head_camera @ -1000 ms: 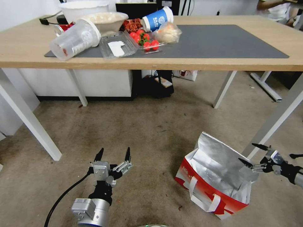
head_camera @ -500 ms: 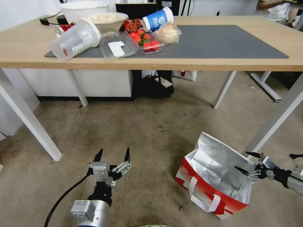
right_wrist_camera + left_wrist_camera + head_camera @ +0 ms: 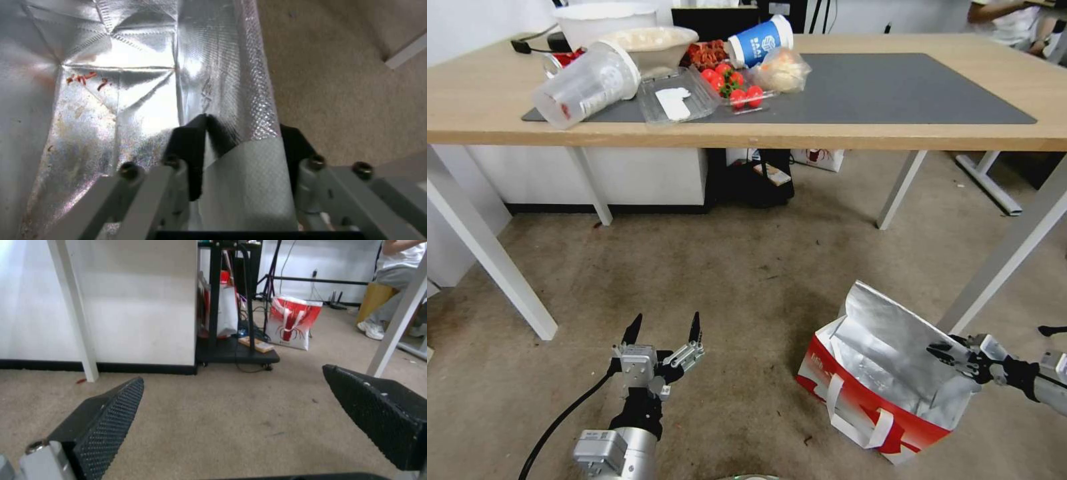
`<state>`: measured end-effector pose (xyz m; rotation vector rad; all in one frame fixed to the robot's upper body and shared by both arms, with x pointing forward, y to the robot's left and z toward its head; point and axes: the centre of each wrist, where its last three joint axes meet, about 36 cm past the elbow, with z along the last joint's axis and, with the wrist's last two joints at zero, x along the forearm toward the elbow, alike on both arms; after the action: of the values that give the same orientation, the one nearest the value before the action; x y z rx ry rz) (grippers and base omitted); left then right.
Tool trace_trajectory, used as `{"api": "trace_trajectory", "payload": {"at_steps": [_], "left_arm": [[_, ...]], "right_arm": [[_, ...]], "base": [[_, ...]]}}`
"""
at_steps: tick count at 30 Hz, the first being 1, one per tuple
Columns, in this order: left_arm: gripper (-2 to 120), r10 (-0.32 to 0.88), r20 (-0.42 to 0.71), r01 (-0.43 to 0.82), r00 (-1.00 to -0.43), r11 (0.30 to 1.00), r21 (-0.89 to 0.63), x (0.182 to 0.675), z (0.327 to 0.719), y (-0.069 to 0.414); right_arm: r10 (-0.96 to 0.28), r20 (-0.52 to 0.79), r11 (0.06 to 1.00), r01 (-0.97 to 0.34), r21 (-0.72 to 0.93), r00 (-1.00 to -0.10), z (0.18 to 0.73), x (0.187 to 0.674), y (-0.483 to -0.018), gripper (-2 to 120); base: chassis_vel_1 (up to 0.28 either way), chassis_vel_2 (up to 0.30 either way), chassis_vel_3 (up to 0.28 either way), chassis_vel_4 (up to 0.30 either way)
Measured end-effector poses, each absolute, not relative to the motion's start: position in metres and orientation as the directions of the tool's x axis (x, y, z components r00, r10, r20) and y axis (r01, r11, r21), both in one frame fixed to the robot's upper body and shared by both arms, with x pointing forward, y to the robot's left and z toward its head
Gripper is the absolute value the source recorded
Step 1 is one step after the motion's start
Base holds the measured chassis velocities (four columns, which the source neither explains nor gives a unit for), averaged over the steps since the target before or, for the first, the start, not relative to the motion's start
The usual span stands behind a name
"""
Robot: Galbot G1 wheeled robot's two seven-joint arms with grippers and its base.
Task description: Pick up the food delivery bag from the floor and place it on the table.
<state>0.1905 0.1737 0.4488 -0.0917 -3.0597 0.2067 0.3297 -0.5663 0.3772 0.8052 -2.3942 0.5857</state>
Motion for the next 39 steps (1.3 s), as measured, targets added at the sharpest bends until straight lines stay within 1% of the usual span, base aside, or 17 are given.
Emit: {"api": "trace_trajectory", "payload": {"at_steps": [1, 3, 4, 5, 6, 8, 15, 21, 23, 25, 27, 29, 31, 33, 35, 37, 39], "left_arm": [[100, 0.064, 0.069, 0.054, -0.996, 0.989, -0.136, 0.191, 0.449, 0.174], [100, 0.064, 0.068, 0.054, -0.996, 0.989, -0.136, 0.191, 0.449, 0.174], [100, 0.063, 0.067, 0.054, -0.996, 0.989, -0.136, 0.191, 0.449, 0.174], [100, 0.063, 0.066, 0.054, -0.996, 0.989, -0.136, 0.191, 0.449, 0.175], [100, 0.063, 0.066, 0.054, -0.996, 0.989, -0.136, 0.191, 0.449, 0.175], [100, 0.063, 0.066, 0.054, -0.996, 0.989, -0.136, 0.192, 0.449, 0.175], [100, 0.063, 0.066, 0.053, -0.996, 0.990, -0.133, 0.193, 0.449, 0.176], [100, 0.066, 0.049, 0.060, -0.997, 0.992, -0.115, 0.197, 0.448, 0.179], [100, 0.065, 0.048, 0.060, -0.997, 0.992, -0.115, 0.198, 0.448, 0.179], [100, 0.064, 0.048, 0.058, -0.997, 0.992, -0.113, 0.198, 0.447, 0.179], [100, 0.063, 0.048, 0.058, -0.997, 0.992, -0.113, 0.198, 0.447, 0.179], [100, 0.061, 0.047, 0.056, -0.997, 0.992, -0.113, 0.198, 0.446, 0.179], [100, 0.061, 0.047, 0.056, -0.997, 0.992, -0.113, 0.198, 0.446, 0.179], [100, 0.058, 0.045, 0.053, -0.997, 0.992, -0.113, 0.198, 0.446, 0.179], [100, 0.058, 0.045, 0.052, -0.997, 0.992, -0.113, 0.198, 0.446, 0.179], [100, 0.053, 0.043, 0.048, -0.998, 0.992, -0.113, 0.198, 0.446, 0.180], [100, 0.052, 0.042, 0.047, -0.998, 0.992, -0.114, 0.198, 0.446, 0.180]], "right_arm": [[-0.413, 0.611, 0.728, -0.648, -0.224, -0.675, 0.377, 0.329, -0.566, 23], [-0.413, 0.611, 0.729, -0.647, -0.223, -0.676, 0.376, 0.329, -0.567, 23], [-0.413, 0.608, 0.734, -0.643, -0.219, -0.678, 0.375, 0.328, -0.567, 13], [-0.414, 0.606, 0.736, -0.641, -0.217, -0.680, 0.375, 0.328, -0.567, 8], [-0.414, 0.606, 0.736, -0.641, -0.217, -0.680, 0.375, 0.328, -0.567, 8], [-0.414, 0.601, 0.741, -0.637, -0.213, -0.683, 0.375, 0.328, -0.568, 0], [-0.432, 0.573, 0.756, -0.626, -0.192, -0.696, 0.375, 0.325, -0.565, 0], [-0.504, 0.526, 0.780, -0.622, -0.062, -0.685, 0.392, 0.319, -0.552, 0], [-0.515, 0.519, 0.781, -0.622, -0.044, -0.683, 0.396, 0.319, -0.549, 0], [-0.547, 0.492, 0.786, -0.618, 0.021, -0.677, 0.407, 0.321, -0.538, 0], [-0.552, 0.488, 0.786, -0.618, 0.033, -0.676, 0.409, 0.321, -0.535, 0], [-0.593, 0.456, 0.782, -0.611, 0.128, -0.664, 0.421, 0.318, -0.514, 0], [-0.600, 0.448, 0.781, -0.606, 0.148, -0.663, 0.423, 0.318, -0.509, 0], [-0.632, 0.405, 0.771, -0.590, 0.240, -0.661, 0.440, 0.316, -0.485, 0], [-0.636, 0.398, 0.769, -0.585, 0.257, -0.661, 0.444, 0.315, -0.480, 0], [-0.644, 0.372, 0.765, -0.561, 0.316, -0.668, 0.460, 0.314, -0.460, 0], [-0.640, 0.364, 0.767, -0.545, 0.337, -0.676, 0.466, 0.314, -0.453, 0]], "base": [[0.000, 0.000, 0.000, 0.000], [0.000, 0.000, 0.000, 0.000], [0.000, 0.000, 0.000, 0.000], [0.000, 0.000, 0.000, 0.000], [0.000, 0.000, 0.000, 0.000], [0.000, 0.000, 0.000, 0.000], [0.000, 0.000, 0.000, 0.000], [0.000, 0.000, 0.000, 0.000], [0.000, 0.000, 0.000, 0.000], [0.000, 0.000, 0.000, 0.000], [0.000, 0.000, 0.000, 0.000], [0.000, 0.000, 0.000, 0.000], [0.000, 0.000, 0.000, 0.000], [0.000, 0.000, 0.000, 0.000], [0.000, 0.000, 0.000, 0.000], [0.000, 0.000, 0.000, 0.000], [0.000, 0.000, 0.000, 0.000]]}}
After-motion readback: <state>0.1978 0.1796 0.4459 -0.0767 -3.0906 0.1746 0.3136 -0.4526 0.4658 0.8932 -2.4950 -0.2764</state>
